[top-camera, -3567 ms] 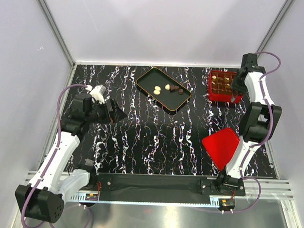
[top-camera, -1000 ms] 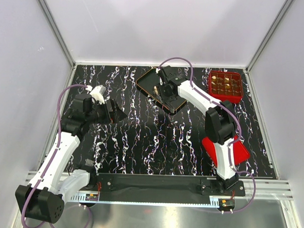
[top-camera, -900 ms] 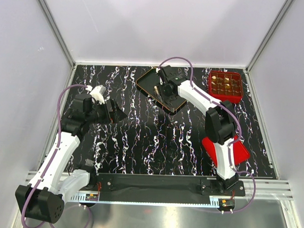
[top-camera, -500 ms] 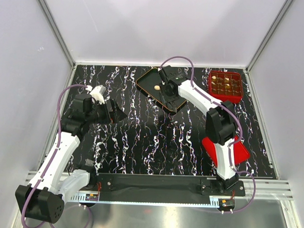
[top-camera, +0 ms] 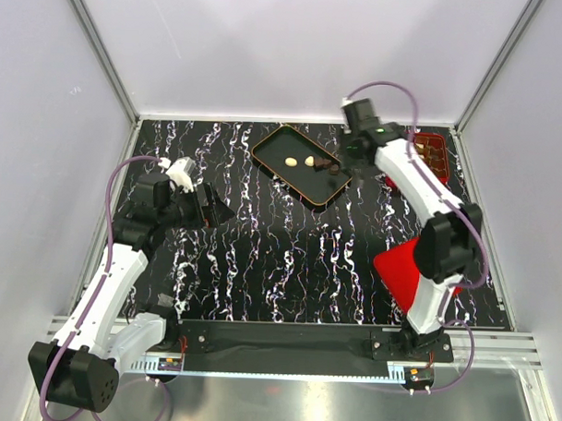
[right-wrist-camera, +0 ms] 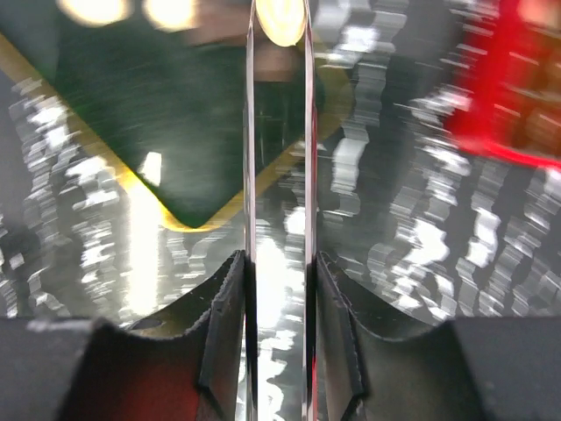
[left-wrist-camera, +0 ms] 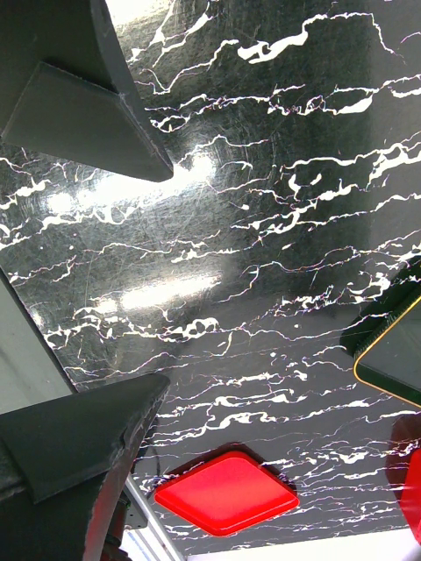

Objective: Pack the chocolate

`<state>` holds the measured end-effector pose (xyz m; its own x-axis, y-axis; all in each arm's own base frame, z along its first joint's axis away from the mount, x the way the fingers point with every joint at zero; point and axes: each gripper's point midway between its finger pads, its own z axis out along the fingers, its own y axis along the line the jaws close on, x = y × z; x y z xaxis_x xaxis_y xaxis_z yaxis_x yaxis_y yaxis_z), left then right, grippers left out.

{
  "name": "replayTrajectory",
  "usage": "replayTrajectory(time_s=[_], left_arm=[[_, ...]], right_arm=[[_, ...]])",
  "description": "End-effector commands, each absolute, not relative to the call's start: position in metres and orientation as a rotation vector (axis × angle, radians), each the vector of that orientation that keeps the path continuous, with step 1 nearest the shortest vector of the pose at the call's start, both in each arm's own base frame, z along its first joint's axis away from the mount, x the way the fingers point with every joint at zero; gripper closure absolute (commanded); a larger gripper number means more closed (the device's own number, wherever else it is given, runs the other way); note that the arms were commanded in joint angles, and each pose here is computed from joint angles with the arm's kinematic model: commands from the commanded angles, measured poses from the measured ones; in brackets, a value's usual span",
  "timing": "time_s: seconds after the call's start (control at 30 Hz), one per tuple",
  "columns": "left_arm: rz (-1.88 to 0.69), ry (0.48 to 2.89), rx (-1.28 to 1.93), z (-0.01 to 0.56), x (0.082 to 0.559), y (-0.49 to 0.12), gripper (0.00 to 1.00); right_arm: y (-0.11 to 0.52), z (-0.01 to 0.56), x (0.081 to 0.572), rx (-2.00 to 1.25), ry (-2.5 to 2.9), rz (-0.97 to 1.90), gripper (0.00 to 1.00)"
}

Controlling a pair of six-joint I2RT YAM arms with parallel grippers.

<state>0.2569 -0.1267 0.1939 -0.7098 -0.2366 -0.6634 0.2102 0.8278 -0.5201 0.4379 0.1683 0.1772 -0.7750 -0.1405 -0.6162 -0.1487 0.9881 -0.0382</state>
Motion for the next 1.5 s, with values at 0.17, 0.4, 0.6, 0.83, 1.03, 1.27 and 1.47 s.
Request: replayTrajectory(time_s=[0.17,0.4,0.6,0.83,1.03,1.27,1.47], left_arm=[[-0.737,2.175,0.013,0.207,0.263,-0.126,0.01],[-0.740,2.178,0.014,0.206,0.263,-0.126,0.01],[-0.735,2.180,0.010,0.205,0.263,-0.126,0.01],[-0.735,2.184,0.009,0.204,0.263,-0.126,0.01],[-0.728,2.189,0.006,0.203,0.263,-0.125,0.01],[-0.731,2.187,0.008,0.204,0.264,-0.125,0.01],[-0.728,2.179,0.008,0.205,0.263,-0.125,0.01]], right_arm=[[0.037,0.204,0.433,0.189,2.411,-0.119,0.59],[0.012,0.185,0.433,0.292,2.437,-0.100,0.59],[0.005,0.170,0.443,0.293,2.445,-0.119,0.59],[0.000,0.163,0.462,0.283,2.443,-0.137,0.58],[-0.001,0.163,0.473,0.255,2.439,-0.150,0.51],[-0.005,0.191,0.472,0.261,2.388,-0.162,0.49],[0.033,0.219,0.471,0.217,2.342,0.006,0.50]])
